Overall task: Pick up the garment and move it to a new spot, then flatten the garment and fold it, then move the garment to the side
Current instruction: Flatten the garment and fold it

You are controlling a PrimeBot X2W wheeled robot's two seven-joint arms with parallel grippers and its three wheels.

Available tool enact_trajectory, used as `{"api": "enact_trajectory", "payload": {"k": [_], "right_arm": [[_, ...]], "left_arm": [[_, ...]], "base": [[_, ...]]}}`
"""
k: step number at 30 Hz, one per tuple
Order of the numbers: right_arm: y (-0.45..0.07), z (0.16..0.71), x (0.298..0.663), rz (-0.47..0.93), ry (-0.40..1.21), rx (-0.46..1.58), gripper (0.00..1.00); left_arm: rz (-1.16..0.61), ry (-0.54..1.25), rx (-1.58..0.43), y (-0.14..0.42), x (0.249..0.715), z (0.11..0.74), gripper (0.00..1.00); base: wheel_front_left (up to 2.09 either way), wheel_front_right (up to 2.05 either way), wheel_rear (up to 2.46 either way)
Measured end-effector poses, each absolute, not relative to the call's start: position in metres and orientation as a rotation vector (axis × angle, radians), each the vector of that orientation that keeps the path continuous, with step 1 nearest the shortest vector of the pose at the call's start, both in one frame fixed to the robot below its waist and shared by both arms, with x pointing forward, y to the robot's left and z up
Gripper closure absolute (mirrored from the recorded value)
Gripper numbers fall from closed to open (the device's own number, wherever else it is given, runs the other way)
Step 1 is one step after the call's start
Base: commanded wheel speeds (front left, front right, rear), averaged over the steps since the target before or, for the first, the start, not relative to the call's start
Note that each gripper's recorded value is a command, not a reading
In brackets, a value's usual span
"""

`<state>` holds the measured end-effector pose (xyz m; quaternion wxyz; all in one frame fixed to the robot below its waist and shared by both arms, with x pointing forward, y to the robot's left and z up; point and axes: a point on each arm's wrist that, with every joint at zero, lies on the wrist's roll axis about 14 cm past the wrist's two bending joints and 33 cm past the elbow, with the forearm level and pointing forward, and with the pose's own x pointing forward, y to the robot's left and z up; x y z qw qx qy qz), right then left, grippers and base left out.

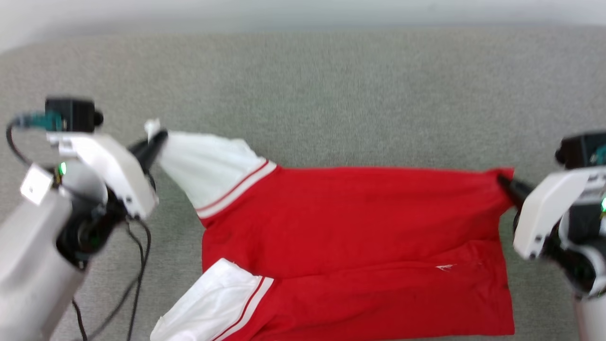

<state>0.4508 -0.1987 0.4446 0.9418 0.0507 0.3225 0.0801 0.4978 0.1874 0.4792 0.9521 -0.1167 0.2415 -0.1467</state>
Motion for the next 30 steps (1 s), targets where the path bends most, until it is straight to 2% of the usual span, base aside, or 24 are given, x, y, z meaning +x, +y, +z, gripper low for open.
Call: {"api": "enact_trajectory", "payload": {"k": [11,18,20,21,22,23,30], "right_arm": [[-0.196,0.426,0.378,0.111,0.688,0.242,1.00],[-0.200,0.405,0.350,0.063,0.711,0.295,1.00],[-0.199,0.399,0.344,0.052,0.720,0.306,0.53],[-0.199,0.396,0.342,0.047,0.719,0.311,0.00],[-0.198,0.396,0.342,0.044,0.707,0.315,0.00],[-0.199,0.398,0.343,0.041,0.687,0.311,0.00],[-0.202,0.423,0.351,0.010,0.507,0.328,0.00]], "left_arm": [[-0.183,0.573,-0.372,0.196,0.395,0.444,1.00],[-0.104,0.679,-0.459,0.198,0.347,0.408,1.00],[-0.096,0.689,-0.469,0.195,0.341,0.403,1.00],[-0.096,0.693,-0.477,0.193,0.339,0.402,0.96],[-0.099,0.698,-0.479,0.191,0.338,0.400,0.56],[-0.101,0.693,-0.482,0.188,0.337,0.400,0.00],[-0.073,0.522,-0.421,0.191,0.353,0.424,0.00]], "base": [[0.00,0.00,0.00],[0.00,0.00,0.00],[0.00,0.00,0.00],[0.00,0.00,0.00],[0.00,0.00,0.00],[0.00,0.00,0.00],[0.00,0.00,0.00]]}}
